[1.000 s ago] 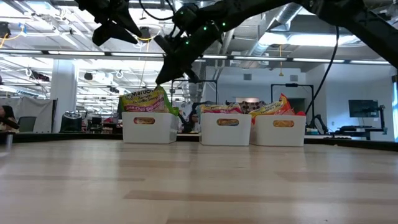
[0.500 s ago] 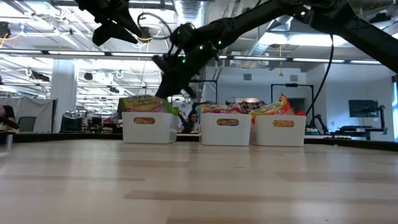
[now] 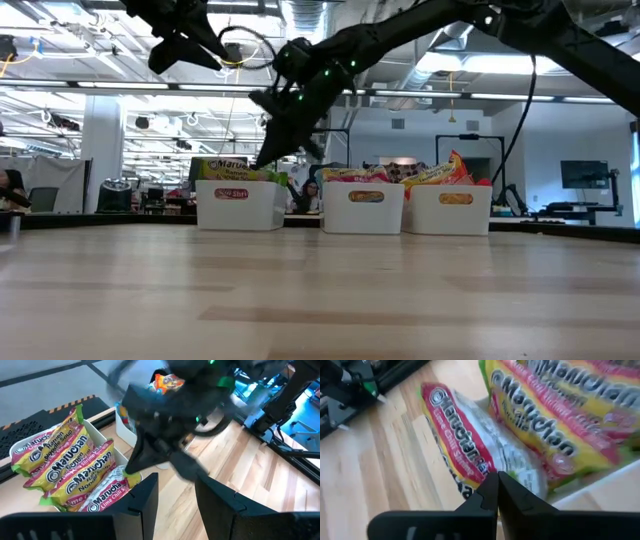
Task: Sort Maruchan noodles
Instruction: Put the green noodle pack into the left white bin, then return to Home Position
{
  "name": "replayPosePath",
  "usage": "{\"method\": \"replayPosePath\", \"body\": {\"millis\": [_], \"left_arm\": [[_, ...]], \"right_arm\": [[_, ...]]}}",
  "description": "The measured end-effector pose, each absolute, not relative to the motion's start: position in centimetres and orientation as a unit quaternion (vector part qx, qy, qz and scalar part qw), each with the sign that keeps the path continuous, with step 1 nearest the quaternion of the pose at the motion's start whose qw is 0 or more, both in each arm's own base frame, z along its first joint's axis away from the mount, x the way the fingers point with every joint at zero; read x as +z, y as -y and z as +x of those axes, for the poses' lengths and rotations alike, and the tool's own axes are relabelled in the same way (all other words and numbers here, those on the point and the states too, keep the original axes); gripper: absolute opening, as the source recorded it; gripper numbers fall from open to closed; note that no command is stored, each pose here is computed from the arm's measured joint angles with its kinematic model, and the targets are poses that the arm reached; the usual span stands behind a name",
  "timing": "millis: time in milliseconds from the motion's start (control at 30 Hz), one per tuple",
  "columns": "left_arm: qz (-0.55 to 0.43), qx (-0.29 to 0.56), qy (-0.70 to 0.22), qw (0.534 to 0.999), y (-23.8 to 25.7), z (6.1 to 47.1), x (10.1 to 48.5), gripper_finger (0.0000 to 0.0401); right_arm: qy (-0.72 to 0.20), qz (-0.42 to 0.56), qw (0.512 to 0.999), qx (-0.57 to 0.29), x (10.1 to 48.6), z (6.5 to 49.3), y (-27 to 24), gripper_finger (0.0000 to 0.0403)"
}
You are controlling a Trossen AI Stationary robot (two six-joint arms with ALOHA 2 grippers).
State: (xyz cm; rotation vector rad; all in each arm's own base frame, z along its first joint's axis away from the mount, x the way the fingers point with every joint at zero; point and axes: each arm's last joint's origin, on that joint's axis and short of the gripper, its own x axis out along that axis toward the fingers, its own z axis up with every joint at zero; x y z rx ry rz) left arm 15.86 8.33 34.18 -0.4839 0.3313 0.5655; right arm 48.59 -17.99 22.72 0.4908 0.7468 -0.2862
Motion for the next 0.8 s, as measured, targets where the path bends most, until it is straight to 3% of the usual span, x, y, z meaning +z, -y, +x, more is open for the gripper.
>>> {"method": "replayPosePath", "body": {"millis": [300, 600, 800], "left_arm": [[-0.207, 0.233, -0.156, 0.937, -7.1, 15.4, 34.8, 0.0117], [-0.164, 0.157, -0.138, 0.964, -3.3, 14.7, 35.9, 0.0117], [-0.162, 0.104, -0.103, 0.976, -1.1, 13.8, 33.4, 0.0117]], "right_arm": [[-0.388, 0.217, 0.887, -0.125, 28.5, 46.6, 17.0, 0.0033], [-0.327, 0.15, 0.93, -0.077, 36.3, 44.0, 12.4, 0.0033], [-0.291, 0.123, 0.948, -0.046, 40.3, 41.9, 9.5, 0.0033]]}}
